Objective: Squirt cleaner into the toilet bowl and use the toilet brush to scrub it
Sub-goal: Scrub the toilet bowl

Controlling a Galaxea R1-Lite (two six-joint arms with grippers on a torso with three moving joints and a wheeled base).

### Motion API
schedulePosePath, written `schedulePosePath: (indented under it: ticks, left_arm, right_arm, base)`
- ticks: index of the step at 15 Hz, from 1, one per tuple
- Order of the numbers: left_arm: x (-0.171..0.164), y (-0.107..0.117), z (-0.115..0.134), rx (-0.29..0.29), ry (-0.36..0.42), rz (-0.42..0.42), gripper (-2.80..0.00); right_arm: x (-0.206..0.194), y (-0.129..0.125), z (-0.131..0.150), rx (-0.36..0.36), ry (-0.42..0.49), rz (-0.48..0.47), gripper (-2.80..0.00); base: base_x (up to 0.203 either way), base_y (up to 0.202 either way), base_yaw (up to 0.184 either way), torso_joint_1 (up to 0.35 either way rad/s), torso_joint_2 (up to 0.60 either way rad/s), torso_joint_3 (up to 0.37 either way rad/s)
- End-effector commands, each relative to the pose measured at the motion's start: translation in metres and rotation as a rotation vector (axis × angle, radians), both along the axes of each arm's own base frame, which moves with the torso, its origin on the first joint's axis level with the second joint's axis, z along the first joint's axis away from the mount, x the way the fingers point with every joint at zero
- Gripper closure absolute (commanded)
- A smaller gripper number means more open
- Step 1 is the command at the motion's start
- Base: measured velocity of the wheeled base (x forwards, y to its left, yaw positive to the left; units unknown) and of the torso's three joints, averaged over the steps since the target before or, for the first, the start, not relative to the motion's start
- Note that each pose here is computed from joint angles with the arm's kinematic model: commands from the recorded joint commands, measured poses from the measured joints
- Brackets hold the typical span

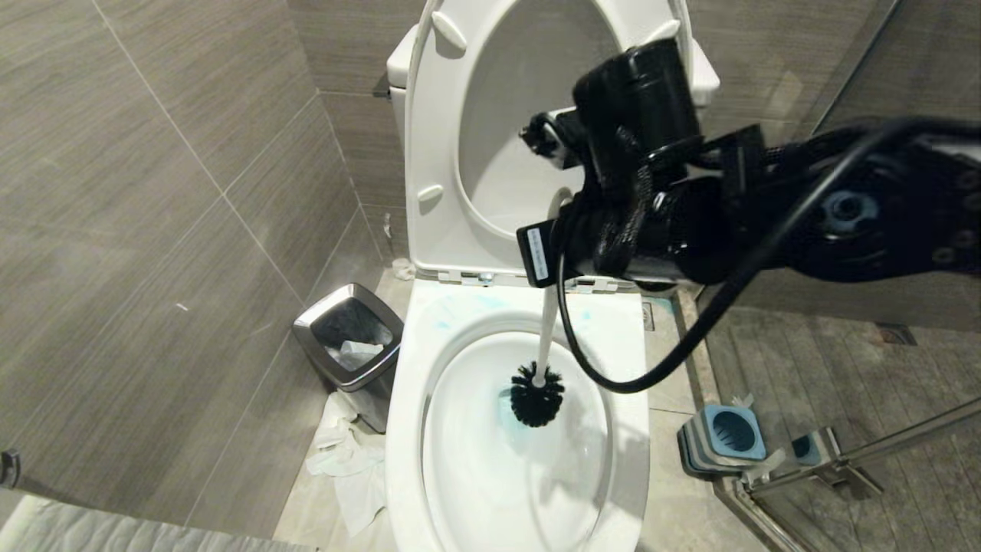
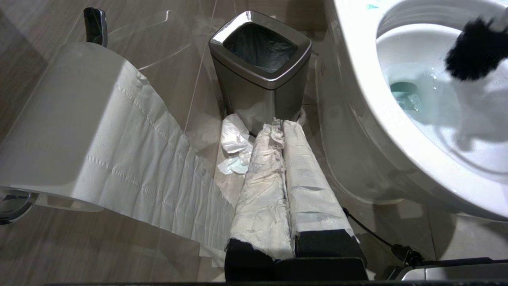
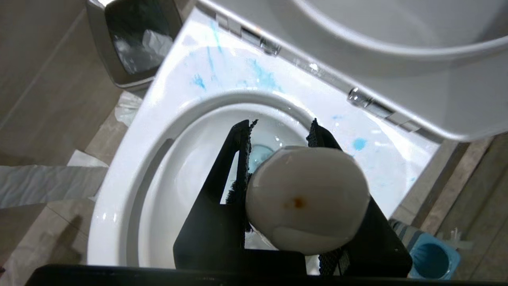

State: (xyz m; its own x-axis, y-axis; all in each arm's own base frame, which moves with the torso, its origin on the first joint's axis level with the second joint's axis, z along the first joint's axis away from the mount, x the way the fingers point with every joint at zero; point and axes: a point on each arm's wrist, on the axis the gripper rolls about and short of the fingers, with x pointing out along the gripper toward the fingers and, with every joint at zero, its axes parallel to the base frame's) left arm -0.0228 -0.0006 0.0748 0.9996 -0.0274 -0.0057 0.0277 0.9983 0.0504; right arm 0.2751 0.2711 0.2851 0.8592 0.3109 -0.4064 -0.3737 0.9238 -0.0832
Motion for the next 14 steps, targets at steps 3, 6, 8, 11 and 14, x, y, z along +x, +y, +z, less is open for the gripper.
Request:
schedulePosePath:
  ticks: [3, 6, 8, 11, 14]
  left_arm:
    - [0.000, 0.000, 0.000, 0.000, 0.002, 0.000, 0.00]
    - [0.000, 0.000, 0.000, 0.000, 0.002, 0.000, 0.00]
    - [0.000, 0.000, 0.000, 0.000, 0.002, 0.000, 0.00]
    - [0.000, 0.000, 0.000, 0.000, 0.002, 0.000, 0.00]
    - [0.000, 0.000, 0.000, 0.000, 0.002, 0.000, 0.00]
  right_arm:
    - [0.027, 0.027, -0.060, -0.072, 0.086, -0.034, 0.00]
    - [0.044, 0.044, -0.095, -0.101, 0.099, -0.059, 0.00]
    - [0.058, 0.058, -0.125, -0.098, 0.074, -0.087, 0.00]
    - [0.067, 0.069, -0.136, -0.057, 0.009, -0.118, 0.00]
    - [0.053, 0.057, -0.090, 0.008, -0.052, -0.120, 0.00]
  base:
    - [0.000, 0.000, 0.000, 0.000, 0.00, 0.000]
    - [0.000, 0.000, 0.000, 0.000, 0.00, 0.000]
    - [0.000, 0.000, 0.000, 0.000, 0.00, 0.000]
    - [0.000, 0.000, 0.000, 0.000, 0.00, 0.000]
    - [0.000, 0.000, 0.000, 0.000, 0.00, 0.000]
